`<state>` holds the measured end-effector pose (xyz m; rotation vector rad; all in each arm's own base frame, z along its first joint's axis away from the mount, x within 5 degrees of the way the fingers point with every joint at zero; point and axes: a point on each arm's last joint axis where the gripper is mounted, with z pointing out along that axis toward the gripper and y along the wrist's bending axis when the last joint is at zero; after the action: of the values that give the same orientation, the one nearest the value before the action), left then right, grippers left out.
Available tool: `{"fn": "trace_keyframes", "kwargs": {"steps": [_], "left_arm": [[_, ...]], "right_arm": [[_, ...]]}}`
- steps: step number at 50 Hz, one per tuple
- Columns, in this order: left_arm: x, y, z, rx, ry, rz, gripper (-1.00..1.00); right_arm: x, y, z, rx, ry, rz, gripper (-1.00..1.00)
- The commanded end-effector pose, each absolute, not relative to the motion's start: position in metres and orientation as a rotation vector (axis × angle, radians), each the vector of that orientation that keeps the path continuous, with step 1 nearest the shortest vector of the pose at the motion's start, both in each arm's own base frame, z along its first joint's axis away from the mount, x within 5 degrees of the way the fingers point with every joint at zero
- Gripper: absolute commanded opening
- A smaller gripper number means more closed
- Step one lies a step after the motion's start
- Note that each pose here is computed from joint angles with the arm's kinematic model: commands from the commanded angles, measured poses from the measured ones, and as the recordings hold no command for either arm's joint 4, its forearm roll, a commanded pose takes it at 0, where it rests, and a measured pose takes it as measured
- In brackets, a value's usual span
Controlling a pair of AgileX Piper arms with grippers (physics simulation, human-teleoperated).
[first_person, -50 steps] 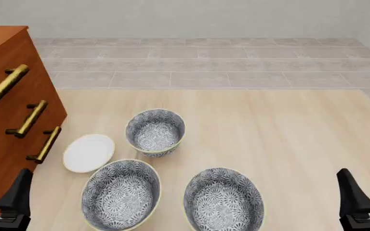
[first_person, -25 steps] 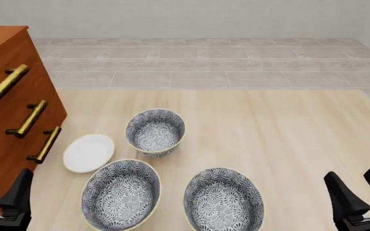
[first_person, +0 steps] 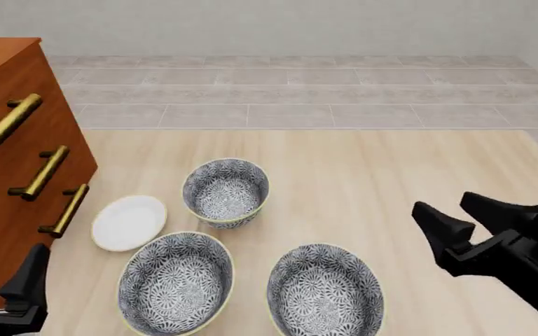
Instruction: Stack the bowl at the front on the bowl in the middle.
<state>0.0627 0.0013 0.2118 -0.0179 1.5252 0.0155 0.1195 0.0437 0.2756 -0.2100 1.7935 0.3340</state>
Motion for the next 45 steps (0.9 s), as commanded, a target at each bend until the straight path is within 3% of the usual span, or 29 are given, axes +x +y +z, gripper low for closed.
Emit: {"fn": "trace_keyframes", "kwargs": {"steps": [1,18,45], "left_arm": [[0.063,0.001,0.212,-0.014,1.53,0.012,1.0],[0.065,0.002,0.212,-0.026,1.528,0.017,1.0],[0.064,0.002,0.212,-0.036,1.53,0.012,1.0]], "right_arm": [[0.169,0.086,0.293,-0.277,1.919,0.439,1.0],[0.231,0.136,0.297,-0.285,2.062,0.489,1.0],[0.277,0.18,0.283,-0.303,2.164,0.505,1.0]]}}
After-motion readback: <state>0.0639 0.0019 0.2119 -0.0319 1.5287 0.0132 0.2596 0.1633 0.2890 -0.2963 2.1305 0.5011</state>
